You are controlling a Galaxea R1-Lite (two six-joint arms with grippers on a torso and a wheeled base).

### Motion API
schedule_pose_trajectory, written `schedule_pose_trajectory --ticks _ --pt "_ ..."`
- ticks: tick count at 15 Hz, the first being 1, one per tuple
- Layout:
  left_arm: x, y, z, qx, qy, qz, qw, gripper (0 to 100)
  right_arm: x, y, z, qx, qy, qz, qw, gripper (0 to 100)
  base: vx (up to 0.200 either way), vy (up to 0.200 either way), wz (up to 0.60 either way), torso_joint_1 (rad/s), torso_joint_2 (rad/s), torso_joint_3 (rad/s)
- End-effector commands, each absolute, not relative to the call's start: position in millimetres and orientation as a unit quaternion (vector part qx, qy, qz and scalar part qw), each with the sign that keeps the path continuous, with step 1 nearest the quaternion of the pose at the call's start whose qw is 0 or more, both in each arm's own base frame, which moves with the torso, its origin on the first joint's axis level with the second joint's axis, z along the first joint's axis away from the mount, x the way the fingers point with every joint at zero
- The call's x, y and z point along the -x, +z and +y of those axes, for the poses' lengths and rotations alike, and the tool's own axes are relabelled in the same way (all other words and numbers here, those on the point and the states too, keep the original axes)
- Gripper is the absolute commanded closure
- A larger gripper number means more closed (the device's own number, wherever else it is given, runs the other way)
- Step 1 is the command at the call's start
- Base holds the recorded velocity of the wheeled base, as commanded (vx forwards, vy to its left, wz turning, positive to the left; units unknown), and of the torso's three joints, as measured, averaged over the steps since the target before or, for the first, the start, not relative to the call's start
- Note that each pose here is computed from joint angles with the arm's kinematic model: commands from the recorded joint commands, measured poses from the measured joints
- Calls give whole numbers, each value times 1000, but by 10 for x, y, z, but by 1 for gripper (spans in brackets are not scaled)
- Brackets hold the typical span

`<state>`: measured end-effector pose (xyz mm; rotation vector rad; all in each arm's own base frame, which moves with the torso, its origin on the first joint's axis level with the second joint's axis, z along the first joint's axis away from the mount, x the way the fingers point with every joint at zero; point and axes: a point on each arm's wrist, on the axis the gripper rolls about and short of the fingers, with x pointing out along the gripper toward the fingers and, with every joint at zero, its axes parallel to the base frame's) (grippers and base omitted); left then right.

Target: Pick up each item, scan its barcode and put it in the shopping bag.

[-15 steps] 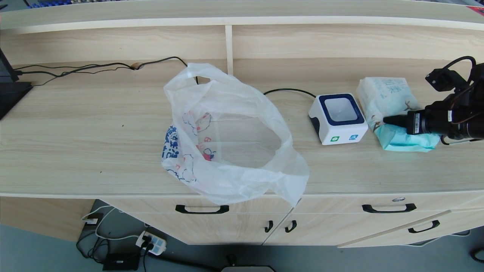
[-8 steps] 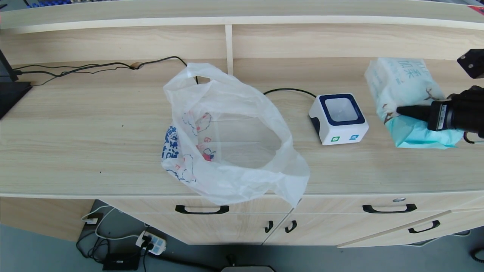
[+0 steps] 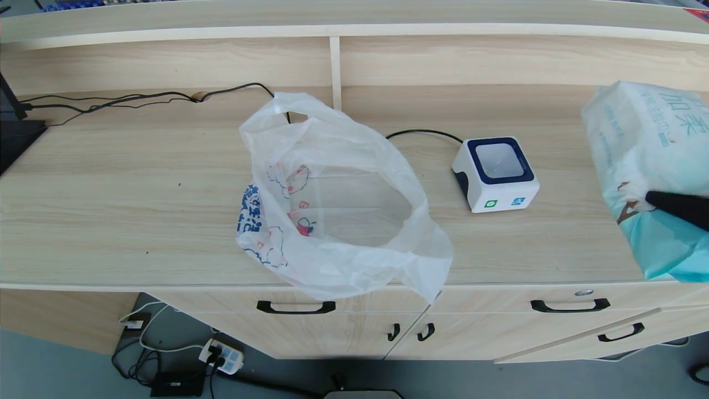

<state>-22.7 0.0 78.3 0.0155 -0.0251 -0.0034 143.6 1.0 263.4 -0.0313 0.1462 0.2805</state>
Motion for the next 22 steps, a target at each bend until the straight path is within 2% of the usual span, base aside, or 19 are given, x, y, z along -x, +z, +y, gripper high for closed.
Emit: schedule_pose_trajectory --ticks 1,3,5,7,9,12,15,18,22 --pt "227 783 0 -8 -1 -13 1000 0 -940 2496 80 -7 162 48 986 100 0 0 0 0 0 0" --pt "227 783 0 -8 -1 -13 1000 0 -818 2341 80 -47 161 65 984 100 0 0 0 0 0 0" --pt "227 783 0 -8 -1 -13 1000 0 -886 2491 122 -145 185 69 970 100 0 0 0 0 0 0" --pt "227 783 0 -8 -1 -13 1000 0 -950 2739 306 -273 266 96 919 100 0 0 0 0 0 0" --pt "227 783 0 -8 -1 -13 1000 0 -930 2850 513 -358 351 136 855 100 0 0 0 0 0 0" --pt "227 783 0 -9 -1 -13 1000 0 -1054 2959 756 -447 406 167 779 100 0 0 0 0 0 0" --pt "227 783 0 -10 -1 -13 1000 0 -1130 3175 943 -500 438 192 722 100 0 0 0 0 0 0" --pt "227 783 0 -9 -1 -13 1000 0 -1128 3109 1040 -532 450 243 675 100 0 0 0 0 0 0" --pt "227 782 0 -9 -1 -12 1000 0 -845 2979 1055 -562 494 296 593 100 0 0 0 0 0 0"
